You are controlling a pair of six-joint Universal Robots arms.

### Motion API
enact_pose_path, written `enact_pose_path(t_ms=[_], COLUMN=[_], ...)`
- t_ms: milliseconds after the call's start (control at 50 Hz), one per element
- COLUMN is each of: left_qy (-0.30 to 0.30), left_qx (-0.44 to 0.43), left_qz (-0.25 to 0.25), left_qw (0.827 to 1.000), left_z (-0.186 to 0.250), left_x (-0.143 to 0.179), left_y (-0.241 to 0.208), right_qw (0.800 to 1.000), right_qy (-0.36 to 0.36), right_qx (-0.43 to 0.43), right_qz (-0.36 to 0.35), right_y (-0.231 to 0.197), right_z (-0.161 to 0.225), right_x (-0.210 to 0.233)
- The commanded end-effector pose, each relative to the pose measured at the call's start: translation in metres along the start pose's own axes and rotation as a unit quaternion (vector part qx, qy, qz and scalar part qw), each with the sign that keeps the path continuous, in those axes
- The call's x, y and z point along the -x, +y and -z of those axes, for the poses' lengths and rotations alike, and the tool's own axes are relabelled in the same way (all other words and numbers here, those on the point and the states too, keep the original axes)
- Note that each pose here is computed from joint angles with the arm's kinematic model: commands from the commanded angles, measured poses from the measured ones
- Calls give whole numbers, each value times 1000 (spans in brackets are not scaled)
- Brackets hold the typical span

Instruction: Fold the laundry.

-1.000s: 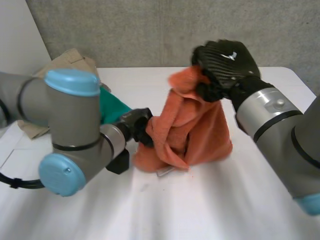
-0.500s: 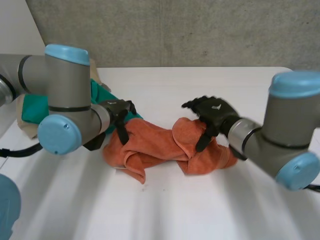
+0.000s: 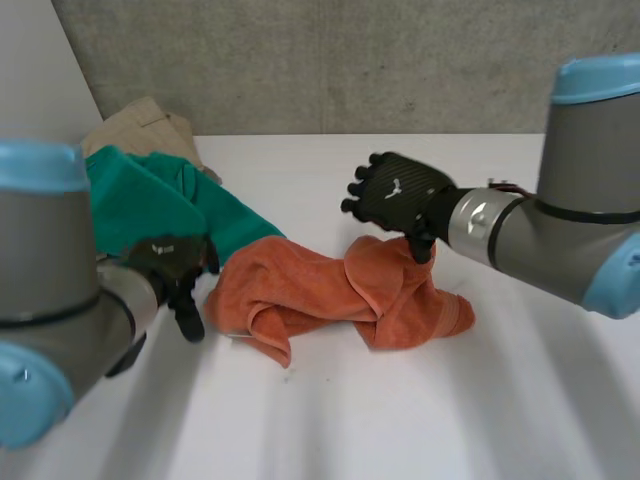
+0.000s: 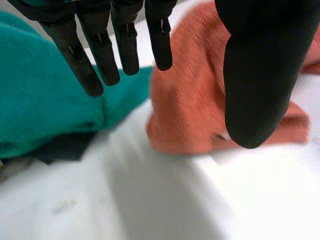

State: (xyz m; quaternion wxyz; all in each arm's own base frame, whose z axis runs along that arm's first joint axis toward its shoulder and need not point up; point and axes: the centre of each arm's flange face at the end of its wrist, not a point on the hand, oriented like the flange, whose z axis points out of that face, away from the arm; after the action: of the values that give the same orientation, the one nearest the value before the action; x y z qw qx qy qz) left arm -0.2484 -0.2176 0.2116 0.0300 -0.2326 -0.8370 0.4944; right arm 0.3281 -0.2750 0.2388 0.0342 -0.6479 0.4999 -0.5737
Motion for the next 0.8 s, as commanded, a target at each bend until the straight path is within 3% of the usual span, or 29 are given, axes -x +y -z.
enact_pose_path(t_ms=[20,140,460,600,700,800], left_qy=[62,79,107,63,7,7], left_qx=[13,6,-24,2,1,-45], left_qz=[5,20,39,20,-2,-40], left_qw=[998,997,993,998,1000,998], left_z=[-7,-27,-84,-113,-117,-111], left_x=[-20,-29,-76,-92,-80,-67], left_y=[30,26,-11,-3,-12,-43], right_qw=[999,999,992,984,981,980], right_qy=[-47,-43,7,52,73,106], right_qx=[16,13,9,20,43,61], right_qz=[6,22,-124,-168,-172,-157], right_y=[23,24,15,18,30,44], right_z=[-26,-27,19,37,35,23], right_x=[18,14,11,3,1,-12])
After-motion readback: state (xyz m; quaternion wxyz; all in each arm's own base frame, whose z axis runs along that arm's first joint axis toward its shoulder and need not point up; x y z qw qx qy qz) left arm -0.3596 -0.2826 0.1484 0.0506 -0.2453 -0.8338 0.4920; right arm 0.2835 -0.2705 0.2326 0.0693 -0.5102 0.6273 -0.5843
